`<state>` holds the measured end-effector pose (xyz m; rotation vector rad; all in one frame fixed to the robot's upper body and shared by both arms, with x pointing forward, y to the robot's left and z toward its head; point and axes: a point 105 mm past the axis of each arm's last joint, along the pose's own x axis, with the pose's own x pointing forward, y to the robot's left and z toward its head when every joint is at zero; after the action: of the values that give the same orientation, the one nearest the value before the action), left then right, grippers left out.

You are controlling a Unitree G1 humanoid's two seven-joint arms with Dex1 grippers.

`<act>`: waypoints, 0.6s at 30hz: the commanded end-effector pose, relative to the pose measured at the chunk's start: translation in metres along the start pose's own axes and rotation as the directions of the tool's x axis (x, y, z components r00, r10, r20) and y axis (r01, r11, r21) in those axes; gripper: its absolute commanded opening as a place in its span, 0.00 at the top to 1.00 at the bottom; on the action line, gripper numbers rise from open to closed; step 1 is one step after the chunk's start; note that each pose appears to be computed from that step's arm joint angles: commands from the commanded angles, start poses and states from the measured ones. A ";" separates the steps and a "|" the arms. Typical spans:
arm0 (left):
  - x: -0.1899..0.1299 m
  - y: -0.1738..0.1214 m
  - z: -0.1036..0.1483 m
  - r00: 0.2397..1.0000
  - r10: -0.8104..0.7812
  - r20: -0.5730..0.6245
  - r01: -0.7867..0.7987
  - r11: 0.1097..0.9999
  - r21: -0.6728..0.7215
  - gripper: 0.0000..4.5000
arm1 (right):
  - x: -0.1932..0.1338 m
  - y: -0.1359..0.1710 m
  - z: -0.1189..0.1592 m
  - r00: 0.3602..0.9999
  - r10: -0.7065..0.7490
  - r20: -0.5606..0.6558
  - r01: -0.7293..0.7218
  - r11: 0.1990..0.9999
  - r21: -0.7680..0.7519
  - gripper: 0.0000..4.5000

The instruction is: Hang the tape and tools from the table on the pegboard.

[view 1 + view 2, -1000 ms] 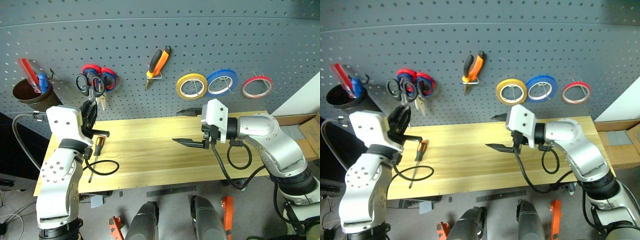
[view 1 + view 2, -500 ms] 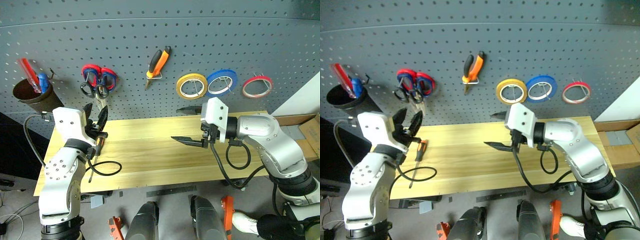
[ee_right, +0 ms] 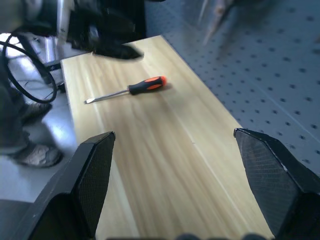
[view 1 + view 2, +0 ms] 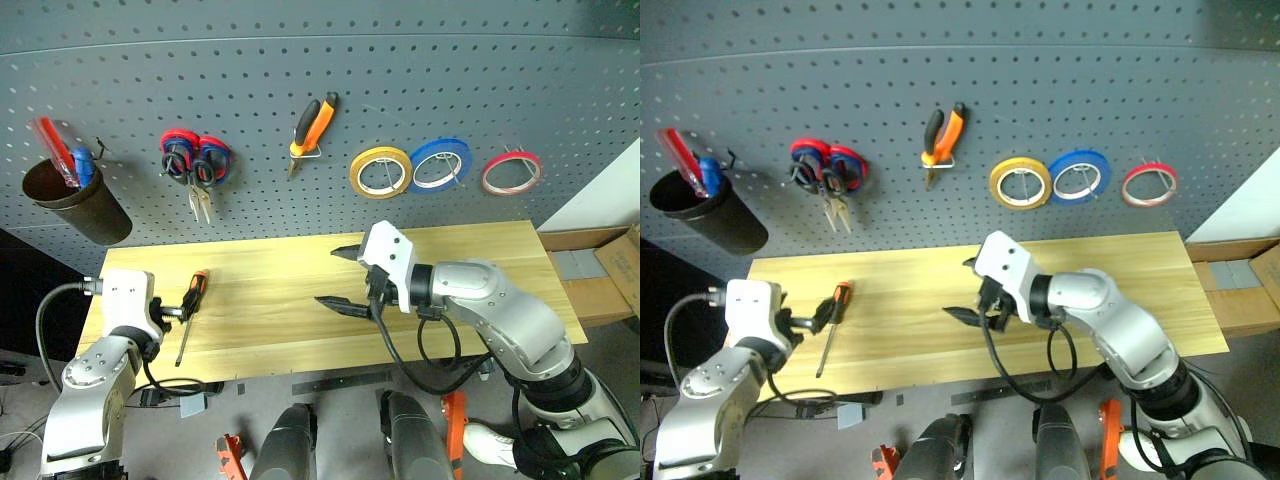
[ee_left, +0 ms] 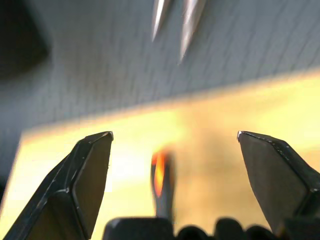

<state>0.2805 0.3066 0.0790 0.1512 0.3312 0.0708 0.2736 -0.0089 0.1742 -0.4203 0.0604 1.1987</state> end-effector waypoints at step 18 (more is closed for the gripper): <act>0.055 0.016 -0.021 0.959 -0.064 -0.276 0.042 0.996 -0.084 0.05 | 0.031 0.002 0.025 0.999 0.000 0.037 0.002 0.999 -0.053 0.13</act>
<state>0.3238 0.3278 0.0427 0.0353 0.6097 0.0505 0.2826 0.0218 0.1784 -0.4322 0.0447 1.1920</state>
